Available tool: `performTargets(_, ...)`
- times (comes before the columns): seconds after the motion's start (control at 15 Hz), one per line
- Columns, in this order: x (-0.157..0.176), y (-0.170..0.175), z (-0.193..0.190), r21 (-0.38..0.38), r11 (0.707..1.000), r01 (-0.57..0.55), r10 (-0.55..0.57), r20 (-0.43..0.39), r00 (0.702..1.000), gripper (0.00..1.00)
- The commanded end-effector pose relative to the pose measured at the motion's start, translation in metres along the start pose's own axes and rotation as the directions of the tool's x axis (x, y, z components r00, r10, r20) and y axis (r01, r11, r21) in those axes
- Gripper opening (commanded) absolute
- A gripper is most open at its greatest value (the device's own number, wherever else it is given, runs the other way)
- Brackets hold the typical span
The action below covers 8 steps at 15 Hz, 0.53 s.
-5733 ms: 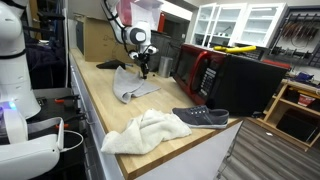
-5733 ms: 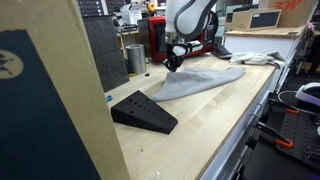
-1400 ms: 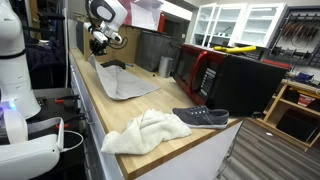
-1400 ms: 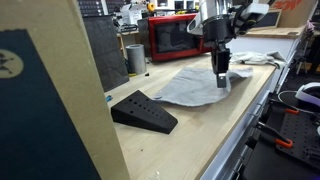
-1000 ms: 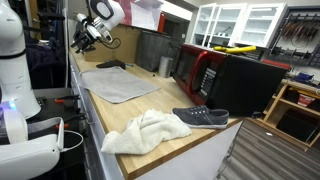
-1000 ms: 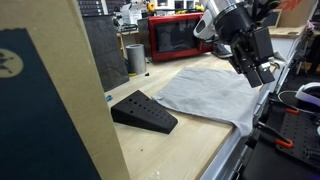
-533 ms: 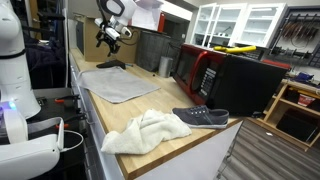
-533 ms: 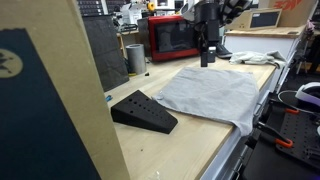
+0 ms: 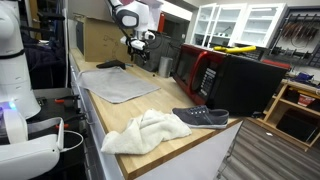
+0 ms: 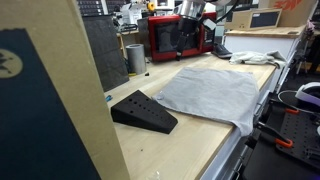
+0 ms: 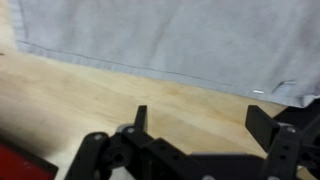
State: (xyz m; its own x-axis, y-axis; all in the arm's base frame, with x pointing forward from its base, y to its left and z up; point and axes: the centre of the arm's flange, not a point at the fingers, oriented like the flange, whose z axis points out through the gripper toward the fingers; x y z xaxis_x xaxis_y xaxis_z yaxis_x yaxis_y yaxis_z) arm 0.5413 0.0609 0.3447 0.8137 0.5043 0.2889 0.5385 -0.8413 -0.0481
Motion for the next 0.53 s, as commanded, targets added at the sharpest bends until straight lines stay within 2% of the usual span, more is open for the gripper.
performTargets(0.0,0.007,0.046,0.012,-0.153,0.987,-0.040,0.040,-0.001,0.999,1.00)
performTargets(0.2,-0.009,0.076,0.018,-0.237,0.967,-0.097,0.108,0.034,0.994,1.00)
performTargets(0.47,-0.032,0.103,0.037,-0.293,0.939,-0.180,0.211,0.077,0.974,1.00)
